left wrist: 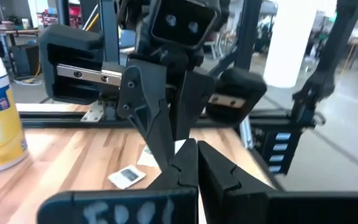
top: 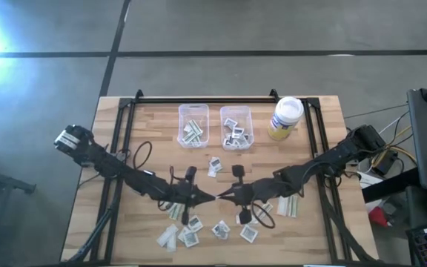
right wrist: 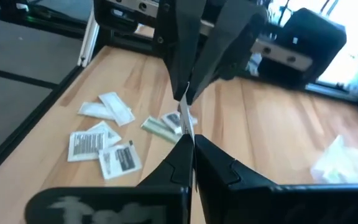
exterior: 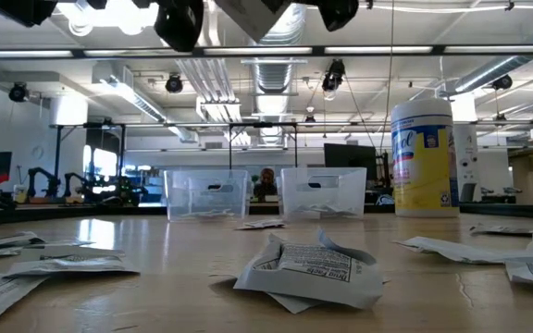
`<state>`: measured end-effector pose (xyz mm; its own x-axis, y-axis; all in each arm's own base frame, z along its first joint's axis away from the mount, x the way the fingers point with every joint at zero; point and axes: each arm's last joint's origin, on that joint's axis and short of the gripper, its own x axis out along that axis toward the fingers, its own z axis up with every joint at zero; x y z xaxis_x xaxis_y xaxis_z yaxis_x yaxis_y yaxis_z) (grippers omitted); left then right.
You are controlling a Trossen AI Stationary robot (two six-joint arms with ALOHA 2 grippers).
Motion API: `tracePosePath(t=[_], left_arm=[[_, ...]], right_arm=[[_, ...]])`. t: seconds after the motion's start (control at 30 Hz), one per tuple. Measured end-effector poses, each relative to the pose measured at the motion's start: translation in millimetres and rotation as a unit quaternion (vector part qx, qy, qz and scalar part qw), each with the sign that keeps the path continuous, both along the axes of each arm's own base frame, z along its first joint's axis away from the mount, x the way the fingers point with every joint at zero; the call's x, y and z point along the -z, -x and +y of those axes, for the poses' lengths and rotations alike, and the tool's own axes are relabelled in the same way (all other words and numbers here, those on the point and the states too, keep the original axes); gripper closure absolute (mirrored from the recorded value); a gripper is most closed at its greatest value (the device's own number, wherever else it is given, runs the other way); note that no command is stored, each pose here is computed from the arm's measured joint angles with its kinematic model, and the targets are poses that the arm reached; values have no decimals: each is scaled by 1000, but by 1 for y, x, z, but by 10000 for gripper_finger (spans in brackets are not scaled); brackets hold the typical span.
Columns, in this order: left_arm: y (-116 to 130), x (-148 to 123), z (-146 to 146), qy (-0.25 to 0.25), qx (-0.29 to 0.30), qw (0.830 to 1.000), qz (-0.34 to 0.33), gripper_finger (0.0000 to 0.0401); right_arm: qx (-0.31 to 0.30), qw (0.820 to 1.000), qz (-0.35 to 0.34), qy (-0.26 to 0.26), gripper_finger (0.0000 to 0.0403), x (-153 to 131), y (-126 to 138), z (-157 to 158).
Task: Pick & Place First Aid Supplies
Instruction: Put the gray towelette pack into the right transparent bin
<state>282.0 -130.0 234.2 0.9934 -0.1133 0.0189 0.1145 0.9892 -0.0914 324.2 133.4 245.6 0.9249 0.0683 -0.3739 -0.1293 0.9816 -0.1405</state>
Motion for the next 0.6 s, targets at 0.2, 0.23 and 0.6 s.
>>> tracePosePath(t=[0.2, 0.23, 0.6], left_arm=[[0, 7, 0, -45, -4, 999, 28, 394], [0, 8, 0, -48, -4, 998, 31, 388], [0, 12, 1, -29, -6, 998, 55, 263]], right_arm=[[14, 999, 38, -16, 395, 7, 3, -1], [16, 999, 45, -17, 395, 8, 4, -1], [110, 989, 103, -4, 395, 20, 10, -12]])
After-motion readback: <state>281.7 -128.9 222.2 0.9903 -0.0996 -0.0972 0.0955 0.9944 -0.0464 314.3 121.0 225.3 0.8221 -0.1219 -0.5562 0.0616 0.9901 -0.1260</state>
